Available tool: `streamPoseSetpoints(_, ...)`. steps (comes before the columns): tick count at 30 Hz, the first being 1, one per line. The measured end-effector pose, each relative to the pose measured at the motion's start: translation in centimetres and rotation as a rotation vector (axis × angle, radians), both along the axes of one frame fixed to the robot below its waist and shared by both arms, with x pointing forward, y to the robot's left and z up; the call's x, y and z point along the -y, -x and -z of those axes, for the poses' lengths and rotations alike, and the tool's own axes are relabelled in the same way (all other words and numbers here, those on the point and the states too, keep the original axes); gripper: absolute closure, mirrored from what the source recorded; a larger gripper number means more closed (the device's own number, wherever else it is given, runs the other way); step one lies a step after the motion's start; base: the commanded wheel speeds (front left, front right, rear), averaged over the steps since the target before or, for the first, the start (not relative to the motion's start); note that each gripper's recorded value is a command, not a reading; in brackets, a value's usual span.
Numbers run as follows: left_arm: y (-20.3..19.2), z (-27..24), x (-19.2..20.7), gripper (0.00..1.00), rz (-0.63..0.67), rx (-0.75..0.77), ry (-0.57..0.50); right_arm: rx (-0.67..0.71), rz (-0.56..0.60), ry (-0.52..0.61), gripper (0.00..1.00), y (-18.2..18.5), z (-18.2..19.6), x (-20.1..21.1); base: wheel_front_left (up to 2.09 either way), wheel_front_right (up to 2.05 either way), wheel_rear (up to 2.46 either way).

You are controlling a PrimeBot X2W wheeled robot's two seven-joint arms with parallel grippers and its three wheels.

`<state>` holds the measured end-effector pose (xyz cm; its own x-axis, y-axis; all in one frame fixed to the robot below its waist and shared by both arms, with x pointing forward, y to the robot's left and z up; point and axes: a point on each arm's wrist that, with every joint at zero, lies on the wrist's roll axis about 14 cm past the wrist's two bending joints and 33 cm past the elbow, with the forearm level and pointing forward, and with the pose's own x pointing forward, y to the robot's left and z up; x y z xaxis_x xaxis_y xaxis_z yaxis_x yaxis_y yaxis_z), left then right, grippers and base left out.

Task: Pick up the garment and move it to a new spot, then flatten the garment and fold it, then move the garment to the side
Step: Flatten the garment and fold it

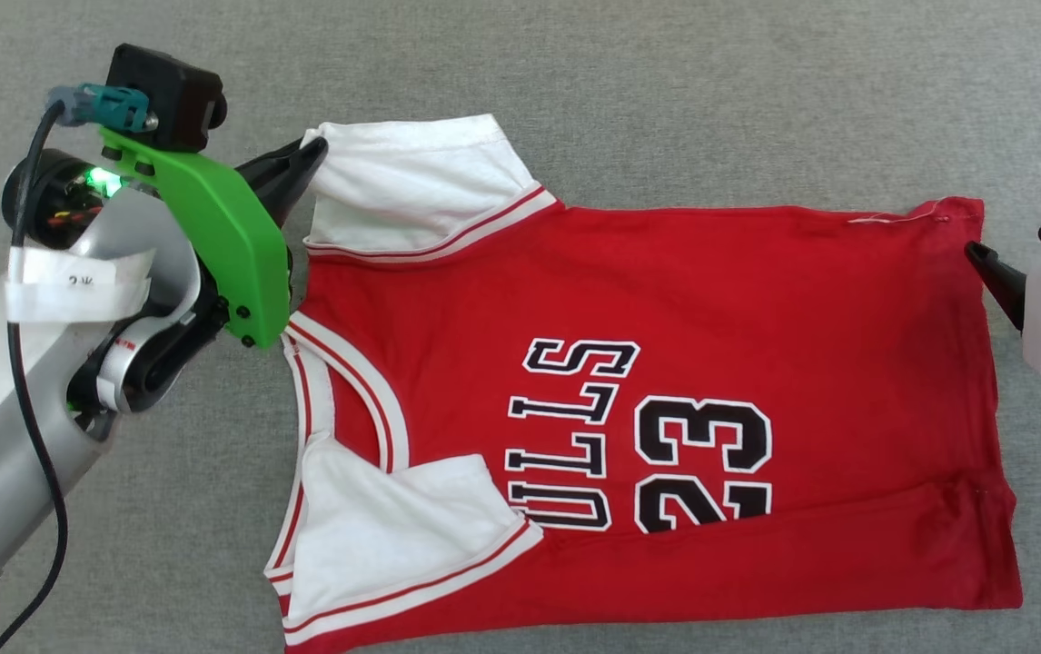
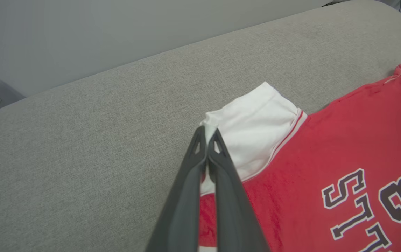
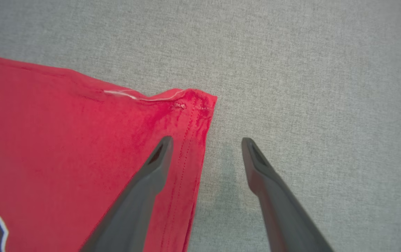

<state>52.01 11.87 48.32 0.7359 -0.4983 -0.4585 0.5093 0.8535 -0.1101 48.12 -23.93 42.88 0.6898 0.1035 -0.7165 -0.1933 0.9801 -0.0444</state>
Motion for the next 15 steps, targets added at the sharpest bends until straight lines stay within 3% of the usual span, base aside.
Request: streamPoseSetpoints(15, 3.0, 0.1, 0.0, 1.00, -0.005, -0.006, 0.018, -0.173, -0.068, 0.090, 0.00, -2.6, 5.3, -1.2, 0.00, 0.00, 0.00)
